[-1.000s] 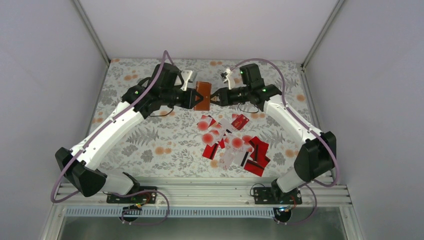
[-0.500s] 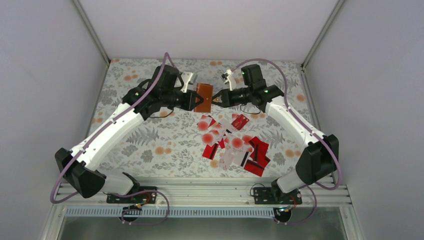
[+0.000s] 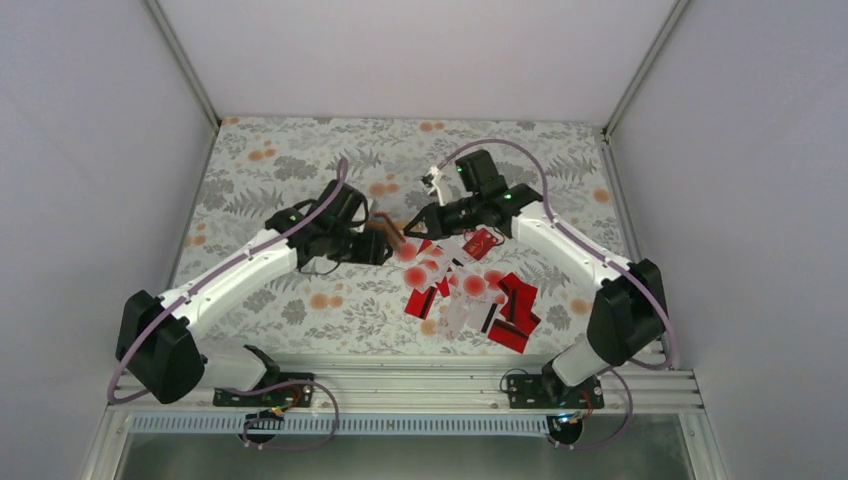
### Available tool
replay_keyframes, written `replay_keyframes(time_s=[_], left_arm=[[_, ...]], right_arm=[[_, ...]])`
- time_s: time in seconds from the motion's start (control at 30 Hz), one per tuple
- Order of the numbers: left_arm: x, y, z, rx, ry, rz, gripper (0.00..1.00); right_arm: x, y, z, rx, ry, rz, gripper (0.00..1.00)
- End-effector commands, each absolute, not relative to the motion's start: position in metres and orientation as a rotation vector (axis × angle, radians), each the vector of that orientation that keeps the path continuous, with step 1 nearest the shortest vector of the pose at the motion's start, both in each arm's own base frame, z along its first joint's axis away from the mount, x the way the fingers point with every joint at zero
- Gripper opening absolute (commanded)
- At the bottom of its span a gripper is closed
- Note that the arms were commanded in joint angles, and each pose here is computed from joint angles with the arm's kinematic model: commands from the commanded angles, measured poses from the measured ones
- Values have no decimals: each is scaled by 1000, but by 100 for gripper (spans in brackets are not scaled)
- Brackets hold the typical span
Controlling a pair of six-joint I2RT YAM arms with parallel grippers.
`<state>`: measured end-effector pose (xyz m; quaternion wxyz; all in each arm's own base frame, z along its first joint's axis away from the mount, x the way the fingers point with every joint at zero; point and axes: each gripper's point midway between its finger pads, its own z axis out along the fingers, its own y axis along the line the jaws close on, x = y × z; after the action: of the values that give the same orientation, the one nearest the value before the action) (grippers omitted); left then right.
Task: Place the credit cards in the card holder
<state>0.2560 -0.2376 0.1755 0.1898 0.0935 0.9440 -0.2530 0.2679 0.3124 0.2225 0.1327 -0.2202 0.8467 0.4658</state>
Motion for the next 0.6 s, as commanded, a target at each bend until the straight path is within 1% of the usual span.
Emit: replay_keyframes(time_s=[0.0,0.03,0.1,0.23,0.4,0.57], left_arm=[[247,-204,156,133,2695,-545,74],[245,-196,148,111,2716,-499,76],[241,-183,141,70,2738,-419,77],[237,-178,146,43,2713,-426,79],[233,-169,141,37,2728,-376,78],[230,-156,152,-4,2719,-312,75]], right_arm=[[258,333,185,-619,2578,1347,4],[257,336,176,-611,2617,1331,4],[260,340,154,-570,2714,1273,4],[257,343,126,-530,2836,1270,4],[252,360,125,-571,2832,1446,4],[252,379,138,-625,2767,1677,4]])
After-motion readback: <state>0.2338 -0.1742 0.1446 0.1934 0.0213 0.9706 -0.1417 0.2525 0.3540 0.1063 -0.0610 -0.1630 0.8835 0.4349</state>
